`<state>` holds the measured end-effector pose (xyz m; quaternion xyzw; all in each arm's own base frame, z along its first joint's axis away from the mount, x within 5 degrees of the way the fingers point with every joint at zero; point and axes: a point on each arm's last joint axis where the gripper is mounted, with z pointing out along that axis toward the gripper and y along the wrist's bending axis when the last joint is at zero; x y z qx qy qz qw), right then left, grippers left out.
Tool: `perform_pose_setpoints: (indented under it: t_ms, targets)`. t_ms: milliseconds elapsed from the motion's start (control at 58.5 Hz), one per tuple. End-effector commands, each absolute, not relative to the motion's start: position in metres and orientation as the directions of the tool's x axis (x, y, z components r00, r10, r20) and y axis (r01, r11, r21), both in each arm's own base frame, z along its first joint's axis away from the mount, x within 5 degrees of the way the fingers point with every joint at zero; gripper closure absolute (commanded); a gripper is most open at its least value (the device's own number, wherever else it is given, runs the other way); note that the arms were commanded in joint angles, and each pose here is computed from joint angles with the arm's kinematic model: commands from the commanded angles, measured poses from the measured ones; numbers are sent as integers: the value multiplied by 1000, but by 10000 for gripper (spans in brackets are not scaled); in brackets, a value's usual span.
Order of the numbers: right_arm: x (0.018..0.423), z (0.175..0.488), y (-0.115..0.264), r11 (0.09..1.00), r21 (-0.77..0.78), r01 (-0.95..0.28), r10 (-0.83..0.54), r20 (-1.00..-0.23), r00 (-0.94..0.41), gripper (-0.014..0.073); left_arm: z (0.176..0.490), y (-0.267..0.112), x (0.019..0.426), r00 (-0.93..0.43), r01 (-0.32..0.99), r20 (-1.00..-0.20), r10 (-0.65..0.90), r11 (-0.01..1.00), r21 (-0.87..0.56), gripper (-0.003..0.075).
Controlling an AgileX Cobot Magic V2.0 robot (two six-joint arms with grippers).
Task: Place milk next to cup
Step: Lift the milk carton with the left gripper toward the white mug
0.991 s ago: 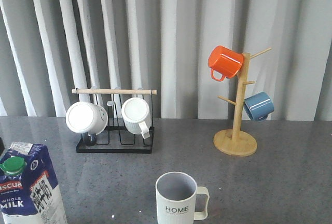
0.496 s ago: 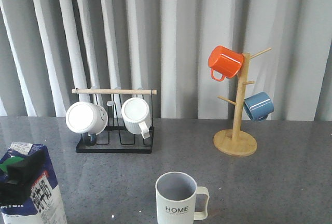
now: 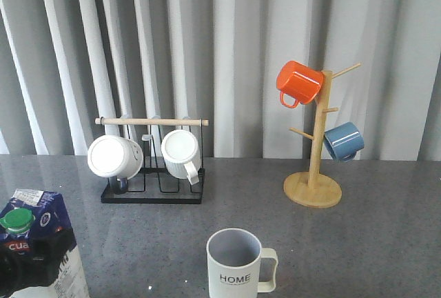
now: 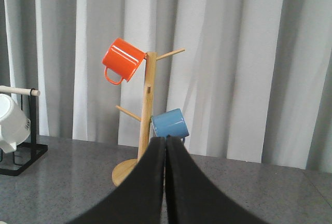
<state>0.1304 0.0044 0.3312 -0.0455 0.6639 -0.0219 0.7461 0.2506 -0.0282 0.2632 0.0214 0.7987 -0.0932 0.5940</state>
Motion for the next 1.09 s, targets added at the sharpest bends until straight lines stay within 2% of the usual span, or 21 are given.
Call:
perform_pose_setpoints:
  t_ms: [0, 85, 359, 547, 821, 957, 1077]
  targets:
    - [129, 345, 4, 994, -106, -19, -100, -973, 207, 606, 279, -31, 256, -211, 168, -970, -118, 974, -155, 73]
    - [129, 345, 4, 994, -106, -19, -100, -973, 207, 606, 277, -32, 258, -211, 173, -970, -120, 972, -158, 160]
    - [129, 345, 4, 994, -106, -19, -100, -973, 207, 606, 281, -34, 260, -166, 199, -978, -129, 967, -161, 549]
    - [129, 345, 4, 994, -106, -19, -100, -973, 207, 606, 280, -34, 260, -169, 197, -977, -128, 967, -161, 718]
    - [129, 345, 4, 994, -106, -19, -100, -973, 207, 606, 282, -34, 260, -157, 202, -978, -138, 965, -169, 728]
    - [129, 345, 4, 994, -106, -19, -100, -973, 207, 606, 285, -34, 258, -155, 197, -967, -203, 953, -232, 728]
    - [129, 345, 4, 994, -106, -19, -100, -973, 207, 606, 293, -34, 256, -147, 148, -963, -227, 957, -249, 728]
